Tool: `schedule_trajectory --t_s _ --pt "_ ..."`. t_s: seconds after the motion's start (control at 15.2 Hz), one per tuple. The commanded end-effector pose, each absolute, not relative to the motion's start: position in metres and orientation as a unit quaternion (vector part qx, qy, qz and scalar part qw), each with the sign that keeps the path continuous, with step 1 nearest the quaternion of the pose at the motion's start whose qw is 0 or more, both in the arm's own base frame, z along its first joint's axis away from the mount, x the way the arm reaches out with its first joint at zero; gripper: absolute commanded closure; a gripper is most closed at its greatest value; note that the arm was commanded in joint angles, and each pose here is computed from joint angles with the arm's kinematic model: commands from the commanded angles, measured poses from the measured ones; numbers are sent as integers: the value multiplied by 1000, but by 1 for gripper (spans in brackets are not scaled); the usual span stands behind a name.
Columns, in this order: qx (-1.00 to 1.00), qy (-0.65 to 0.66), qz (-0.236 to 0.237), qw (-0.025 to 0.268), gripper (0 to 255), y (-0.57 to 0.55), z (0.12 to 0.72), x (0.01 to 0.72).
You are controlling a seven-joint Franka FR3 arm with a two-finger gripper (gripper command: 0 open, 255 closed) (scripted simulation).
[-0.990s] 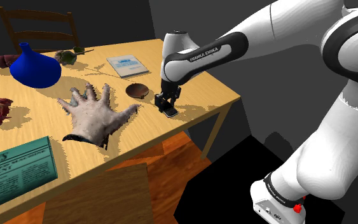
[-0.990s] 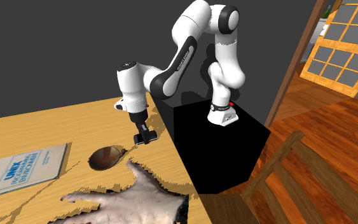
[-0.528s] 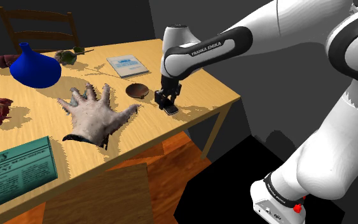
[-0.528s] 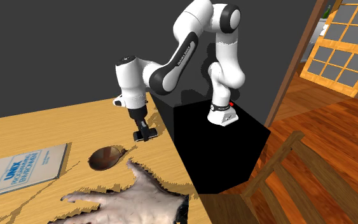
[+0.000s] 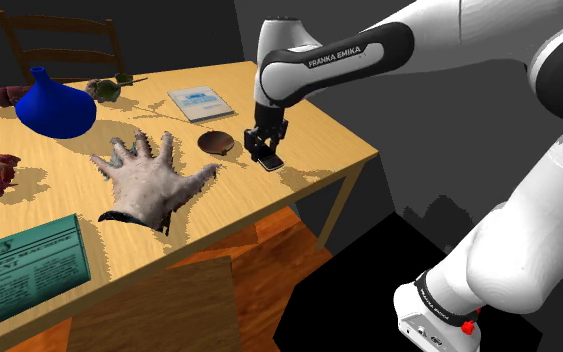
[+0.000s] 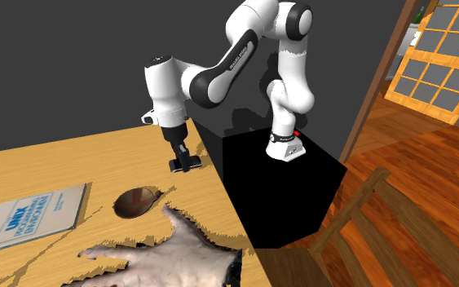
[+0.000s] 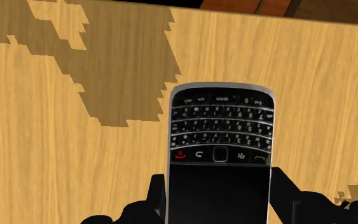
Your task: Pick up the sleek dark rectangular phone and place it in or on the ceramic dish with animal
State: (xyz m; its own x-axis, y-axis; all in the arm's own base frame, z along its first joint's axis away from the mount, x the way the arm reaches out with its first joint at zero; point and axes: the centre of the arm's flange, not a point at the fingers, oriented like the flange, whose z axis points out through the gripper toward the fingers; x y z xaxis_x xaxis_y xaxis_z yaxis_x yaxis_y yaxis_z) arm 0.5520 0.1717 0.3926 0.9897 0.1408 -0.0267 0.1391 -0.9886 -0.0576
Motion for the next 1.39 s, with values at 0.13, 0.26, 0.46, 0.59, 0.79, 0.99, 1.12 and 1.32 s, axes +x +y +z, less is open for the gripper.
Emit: schedule_trajectory --t_s 0.13,0.26,0.46,0.59,0.79,0.99,1.12,1.32 --pt "-997 -70 16 28 255 172 415 553" --pt "-997 -70 16 28 255 172 426 553" --pt "-997 -70 16 28 255 172 441 553" --pt "-997 -70 16 28 255 172 452 553" --pt "-997 -70 16 28 255 181 454 577" --pt "-997 -70 16 28 255 196 456 614" --pt "-997 -70 16 28 255 205 457 639" --pt "-997 -70 16 28 255 219 458 676"
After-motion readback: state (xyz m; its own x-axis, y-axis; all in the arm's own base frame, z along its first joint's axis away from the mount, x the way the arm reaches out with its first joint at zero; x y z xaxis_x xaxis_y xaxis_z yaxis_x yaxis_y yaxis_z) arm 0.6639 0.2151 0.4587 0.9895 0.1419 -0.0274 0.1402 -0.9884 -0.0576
